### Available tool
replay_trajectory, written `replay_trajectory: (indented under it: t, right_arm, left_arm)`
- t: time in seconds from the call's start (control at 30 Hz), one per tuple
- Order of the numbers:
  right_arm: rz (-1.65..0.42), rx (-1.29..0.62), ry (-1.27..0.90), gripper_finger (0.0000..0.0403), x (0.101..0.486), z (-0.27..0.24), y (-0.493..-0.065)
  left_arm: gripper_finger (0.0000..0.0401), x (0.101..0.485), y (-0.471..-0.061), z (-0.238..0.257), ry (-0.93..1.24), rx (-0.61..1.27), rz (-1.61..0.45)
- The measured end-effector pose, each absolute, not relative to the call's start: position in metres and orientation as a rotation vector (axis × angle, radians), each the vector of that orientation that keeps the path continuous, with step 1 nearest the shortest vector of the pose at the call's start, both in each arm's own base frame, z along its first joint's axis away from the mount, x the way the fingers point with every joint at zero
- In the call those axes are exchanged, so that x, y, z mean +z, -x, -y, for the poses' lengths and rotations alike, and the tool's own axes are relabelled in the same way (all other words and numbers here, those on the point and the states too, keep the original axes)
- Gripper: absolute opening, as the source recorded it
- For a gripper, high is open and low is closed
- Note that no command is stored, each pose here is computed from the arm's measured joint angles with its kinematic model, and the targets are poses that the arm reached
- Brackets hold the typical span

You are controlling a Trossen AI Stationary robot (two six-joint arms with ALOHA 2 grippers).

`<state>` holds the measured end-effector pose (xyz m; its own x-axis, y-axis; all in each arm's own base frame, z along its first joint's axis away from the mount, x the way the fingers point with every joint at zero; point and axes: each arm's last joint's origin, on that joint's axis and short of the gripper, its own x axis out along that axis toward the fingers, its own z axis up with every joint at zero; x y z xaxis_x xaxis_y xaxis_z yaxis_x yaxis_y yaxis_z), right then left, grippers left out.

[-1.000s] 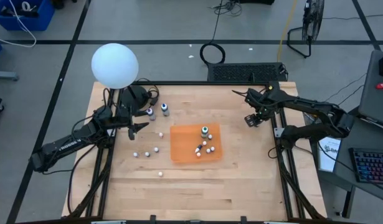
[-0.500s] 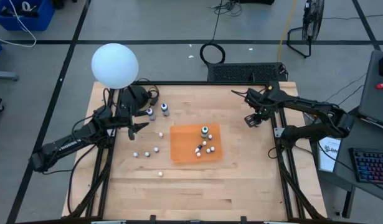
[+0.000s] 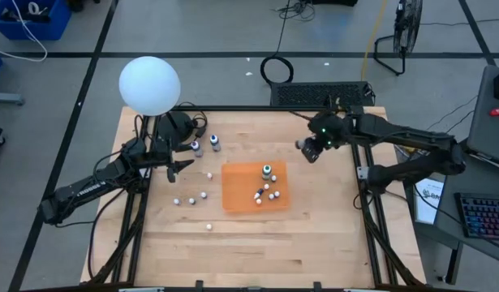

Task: Pick & Place food coloring
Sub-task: Put the large black food coloring bottle into the orange bin

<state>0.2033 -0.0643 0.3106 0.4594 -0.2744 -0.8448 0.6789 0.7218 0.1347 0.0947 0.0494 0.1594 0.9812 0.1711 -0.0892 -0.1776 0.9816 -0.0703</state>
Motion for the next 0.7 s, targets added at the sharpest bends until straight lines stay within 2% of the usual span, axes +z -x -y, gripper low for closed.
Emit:
replay_trajectory:
  t: [0.1,0.23,0.4,0.57,0.7]
  right_arm:
    - [-0.887,-0.563,-0.416,0.0136,0.333,0.045,-0.225]
    - [-1.005,-0.532,-0.338,0.0136,0.335,0.028,-0.259]
    - [-1.274,-0.403,-0.305,0.0136,0.305,0.020,-0.305]
    - [-1.384,-0.342,-0.303,0.0136,0.277,0.026,-0.334]
    - [-1.440,-0.333,-0.312,0.0136,0.262,0.032,-0.341]
  left_arm:
    - [0.0257,0.159,-0.095,-0.049,0.078,0.176,-0.083]
    - [0.0257,0.159,-0.095,-0.049,0.078,0.176,-0.083]
    - [0.0257,0.159,-0.095,-0.049,0.078,0.176,-0.083]
    - [0.0257,0.159,-0.095,-0.049,0.078,0.176,-0.083]
    - [0.0257,0.159,-0.095,-0.049,0.078,0.176,-0.083]
